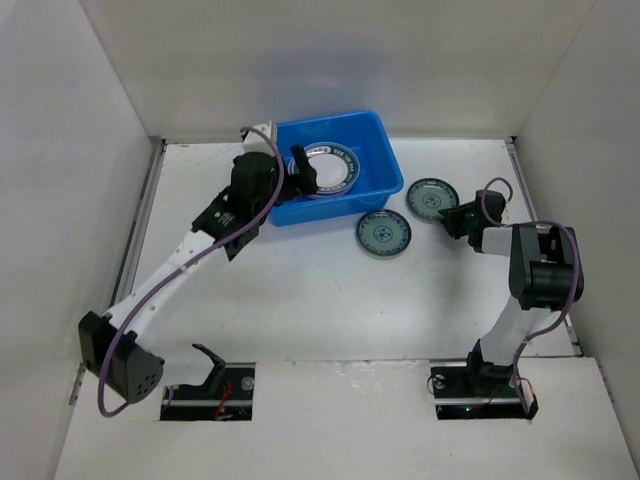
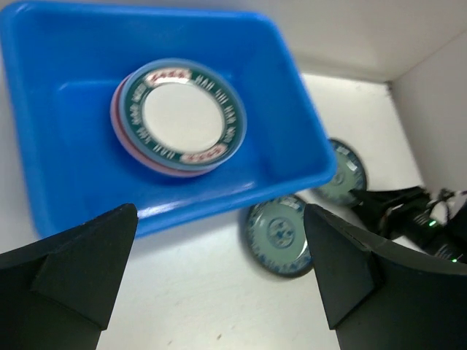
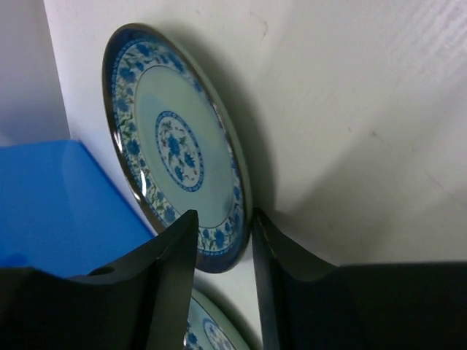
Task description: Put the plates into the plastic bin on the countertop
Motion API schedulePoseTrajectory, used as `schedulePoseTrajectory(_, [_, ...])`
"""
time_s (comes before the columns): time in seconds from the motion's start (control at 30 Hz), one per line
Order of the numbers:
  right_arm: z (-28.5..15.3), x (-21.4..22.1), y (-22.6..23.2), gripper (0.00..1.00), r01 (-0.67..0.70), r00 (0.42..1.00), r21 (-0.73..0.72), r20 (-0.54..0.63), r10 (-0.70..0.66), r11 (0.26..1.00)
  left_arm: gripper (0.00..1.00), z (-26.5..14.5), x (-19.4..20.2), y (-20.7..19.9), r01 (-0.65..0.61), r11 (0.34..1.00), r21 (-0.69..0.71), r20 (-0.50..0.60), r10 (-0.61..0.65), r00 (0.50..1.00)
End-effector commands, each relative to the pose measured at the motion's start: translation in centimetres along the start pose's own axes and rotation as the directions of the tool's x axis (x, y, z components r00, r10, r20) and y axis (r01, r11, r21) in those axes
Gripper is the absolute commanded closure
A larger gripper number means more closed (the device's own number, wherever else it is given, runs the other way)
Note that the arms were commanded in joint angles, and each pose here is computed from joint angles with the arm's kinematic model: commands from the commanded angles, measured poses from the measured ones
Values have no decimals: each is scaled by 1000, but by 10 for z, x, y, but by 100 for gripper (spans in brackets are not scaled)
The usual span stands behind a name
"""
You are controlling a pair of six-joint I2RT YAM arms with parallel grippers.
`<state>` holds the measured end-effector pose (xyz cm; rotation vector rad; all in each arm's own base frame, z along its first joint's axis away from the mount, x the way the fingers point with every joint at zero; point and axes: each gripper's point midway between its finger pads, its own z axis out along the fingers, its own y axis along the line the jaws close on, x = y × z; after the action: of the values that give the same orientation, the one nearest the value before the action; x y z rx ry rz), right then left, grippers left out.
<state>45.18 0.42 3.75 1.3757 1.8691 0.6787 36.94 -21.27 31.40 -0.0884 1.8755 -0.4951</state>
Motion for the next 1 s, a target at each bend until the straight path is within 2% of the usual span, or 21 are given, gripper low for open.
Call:
schedulePoseTrajectory(0.0, [10, -12, 25, 67, -41, 999, -66, 20, 42, 997, 0, -33, 26, 21, -37, 997, -66, -37, 35, 999])
schedulePoseTrajectory(0.03, [12, -14, 27, 76, -47, 999, -68, 19, 49, 997, 0, -43, 35, 23, -44, 997, -65, -51, 41, 998])
schedulePoseTrajectory(0.1, [15, -17, 28, 89, -52, 998, -71, 22, 54, 996, 0, -62, 52, 25, -60, 996, -59, -80, 56, 995])
schedulePoseTrajectory(0.2, [12, -22, 36, 99, -58, 998, -91, 28, 61, 994, 0, -85, 79, 31, -89, 994, -63, -134, 80, 988])
schedulePoseTrajectory(0.37, [-16, -51, 68, 100, -41, 992, -165, 110, 60, 985, 0, -107, 122, 33, -99, 993, -57, -214, 85, 973])
schedulePoseTrajectory(0.6, [-85, -89, 156, 100, 82, 973, -277, 231, -16, 957, 0, -113, 166, 27, -97, 994, -58, -301, 76, 951])
schedulePoseTrajectory(0.73, [-116, -57, 223, 100, 178, 974, -378, 201, -107, 909, 0, -115, 179, 28, -73, 995, -65, -319, 49, 946])
schedulePoseTrajectory(0.83, [-121, -10, 265, 100, 236, 972, -432, 110, -209, 870, 0, -119, 183, 34, -39, 995, -87, -325, 8, 946])
schedulePoseTrajectory(0.97, [-112, 57, 290, 99, 313, 939, -439, 11, -343, 842, 0, -125, 185, 44, 14, 993, -119, -323, -52, 945])
